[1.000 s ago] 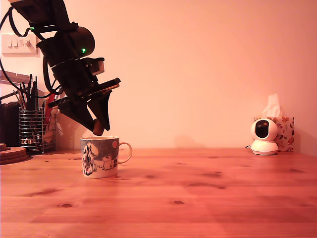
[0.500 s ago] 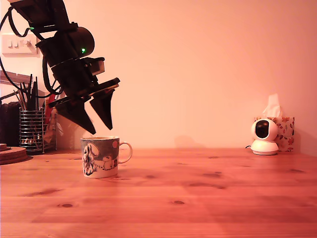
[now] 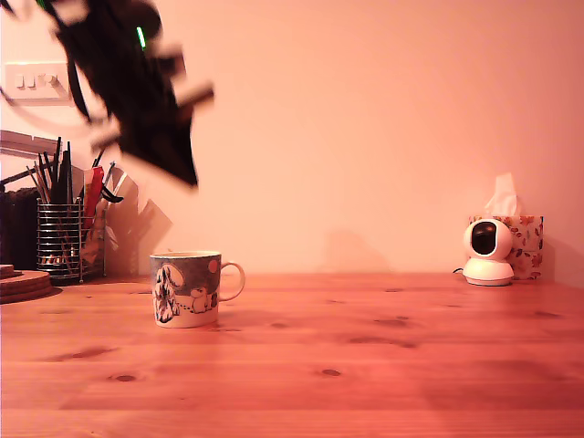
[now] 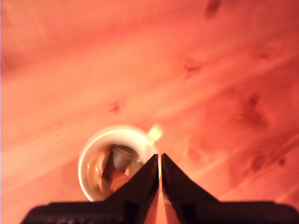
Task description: Pick up the coffee capsules on the table and drop them inside the coffee cup
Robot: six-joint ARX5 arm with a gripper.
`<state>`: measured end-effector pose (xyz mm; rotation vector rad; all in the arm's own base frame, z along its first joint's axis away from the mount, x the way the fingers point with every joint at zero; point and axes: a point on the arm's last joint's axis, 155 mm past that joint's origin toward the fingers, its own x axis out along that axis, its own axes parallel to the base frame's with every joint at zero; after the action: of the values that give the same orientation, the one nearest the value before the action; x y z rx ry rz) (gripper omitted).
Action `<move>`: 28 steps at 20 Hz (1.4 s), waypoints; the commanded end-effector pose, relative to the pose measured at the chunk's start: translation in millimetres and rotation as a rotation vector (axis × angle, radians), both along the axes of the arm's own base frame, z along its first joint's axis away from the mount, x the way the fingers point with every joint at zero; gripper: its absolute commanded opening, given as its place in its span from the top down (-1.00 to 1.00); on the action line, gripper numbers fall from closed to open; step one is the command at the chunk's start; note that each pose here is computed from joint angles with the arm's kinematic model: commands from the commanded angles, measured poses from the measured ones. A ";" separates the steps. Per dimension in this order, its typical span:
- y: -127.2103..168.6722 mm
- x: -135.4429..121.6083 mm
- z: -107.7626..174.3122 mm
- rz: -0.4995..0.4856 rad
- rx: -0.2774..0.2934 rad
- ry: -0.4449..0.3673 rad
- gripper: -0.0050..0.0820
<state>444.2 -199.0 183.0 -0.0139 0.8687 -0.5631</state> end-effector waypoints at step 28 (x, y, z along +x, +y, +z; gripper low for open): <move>73.1 -144.5 -37.8 0.280 -0.098 -0.104 0.93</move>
<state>306.1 -124.3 154.6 -0.1899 0.7018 -0.3375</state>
